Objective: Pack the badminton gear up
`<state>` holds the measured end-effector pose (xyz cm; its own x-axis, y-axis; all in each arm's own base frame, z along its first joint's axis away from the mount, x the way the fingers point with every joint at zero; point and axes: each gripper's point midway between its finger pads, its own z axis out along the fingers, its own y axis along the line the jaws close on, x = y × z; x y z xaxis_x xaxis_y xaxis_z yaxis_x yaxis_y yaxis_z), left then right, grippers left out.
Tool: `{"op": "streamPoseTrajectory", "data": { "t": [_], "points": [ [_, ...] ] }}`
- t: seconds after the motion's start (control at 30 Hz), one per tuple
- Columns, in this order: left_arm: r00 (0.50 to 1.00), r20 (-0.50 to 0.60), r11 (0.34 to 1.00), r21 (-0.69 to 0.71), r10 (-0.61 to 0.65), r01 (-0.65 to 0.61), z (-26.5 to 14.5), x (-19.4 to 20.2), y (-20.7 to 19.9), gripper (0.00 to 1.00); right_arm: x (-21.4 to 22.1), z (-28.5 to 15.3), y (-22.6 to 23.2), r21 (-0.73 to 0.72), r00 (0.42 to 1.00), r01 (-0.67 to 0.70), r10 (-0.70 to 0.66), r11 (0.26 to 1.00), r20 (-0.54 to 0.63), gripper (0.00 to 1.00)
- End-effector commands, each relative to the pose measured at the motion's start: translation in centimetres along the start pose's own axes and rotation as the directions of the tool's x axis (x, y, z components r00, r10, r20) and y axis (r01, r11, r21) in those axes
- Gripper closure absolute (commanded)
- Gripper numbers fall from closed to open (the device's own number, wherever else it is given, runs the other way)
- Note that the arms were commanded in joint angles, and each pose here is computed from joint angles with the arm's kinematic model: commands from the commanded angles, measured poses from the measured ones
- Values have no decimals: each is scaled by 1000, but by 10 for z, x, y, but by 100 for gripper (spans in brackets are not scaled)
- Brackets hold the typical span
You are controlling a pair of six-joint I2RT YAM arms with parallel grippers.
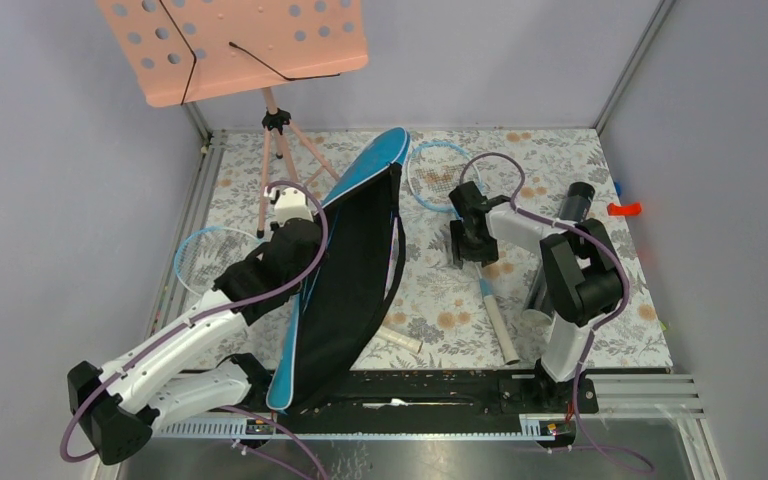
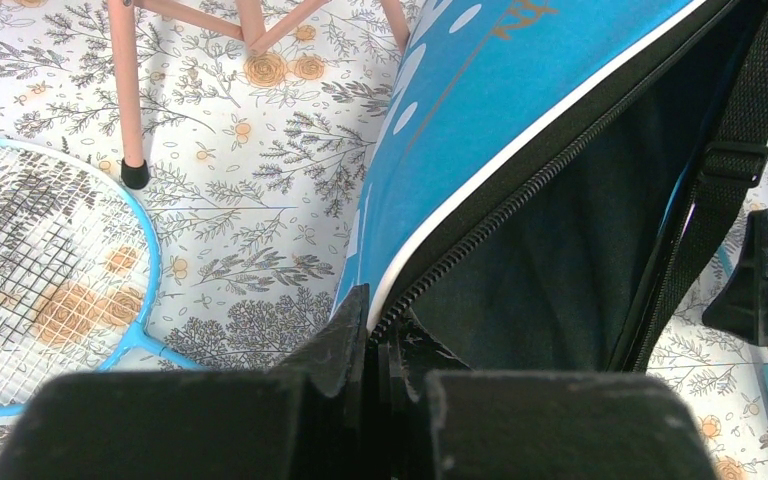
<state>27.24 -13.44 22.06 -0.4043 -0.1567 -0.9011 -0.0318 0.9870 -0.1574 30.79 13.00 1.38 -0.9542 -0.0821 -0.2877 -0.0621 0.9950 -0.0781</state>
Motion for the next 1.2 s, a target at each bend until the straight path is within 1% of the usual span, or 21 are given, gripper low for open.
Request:
{"op": "streamPoseTrajectory", "data": {
  "t": [0.0, 0.03, 0.07, 0.2, 0.37, 0.5, 0.67, 0.77, 0.87, 0.93, 1.03, 1.1, 1.17],
  "points": [
    [992, 100, 996, 58, -79, 73, -3, -41, -19, 100, -7, 14, 1, -36, 997, -70, 70, 997, -20, 40],
    [992, 99, 996, 57, -75, 70, -2, -41, -20, 100, -4, 17, 3, -44, 997, -71, 70, 996, -31, 40],
    [992, 100, 996, 58, -74, 68, -1, -42, -21, 100, 0, 18, 3, -46, 997, -69, 67, 997, -45, 43],
    [992, 104, 997, 51, -66, 61, 2, -44, -23, 100, 19, 21, 3, -53, 994, -73, 68, 996, -88, 72],
    [992, 107, 997, 50, -68, 63, 9, -46, -29, 100, 31, 19, 1, 12, 995, -38, 39, 999, -87, 100],
    [993, 97, 995, 68, -74, 68, 14, -51, -41, 100, 14, 1, -2, 41, 1000, -28, 28, 999, -5, 100],
    [990, 102, 995, 45, -98, 94, 26, -59, -52, 100, -17, -58, -24, 74, 980, -38, 22, 997, 197, 100],
    [989, 111, 995, 29, -99, 96, 40, -68, -64, 100, -15, -91, -38, 79, 962, -52, 28, 996, 271, 100],
    [993, 87, 997, 16, -78, 77, 57, -72, -81, 100, -2, -114, -53, 90, 953, -58, 29, 994, 301, 100],
    [994, 74, 996, 13, -86, 85, 70, -74, -92, 100, 10, -126, -57, 64, 949, -53, 31, 997, 313, 100],
    [991, 77, 994, 14, -113, 112, 91, -76, -109, 100, 33, -136, -58, 19, 946, -43, 34, 999, 323, 100],
    [990, 70, 992, 20, -125, 123, 104, -75, -121, 100, 49, -141, -63, 23, 945, -33, 24, 999, 325, 100],
    [990, 54, 992, 21, -127, 126, 116, -71, -132, 100, 66, -143, -65, 31, 953, -24, 13, 999, 302, 100]
  ]
}}
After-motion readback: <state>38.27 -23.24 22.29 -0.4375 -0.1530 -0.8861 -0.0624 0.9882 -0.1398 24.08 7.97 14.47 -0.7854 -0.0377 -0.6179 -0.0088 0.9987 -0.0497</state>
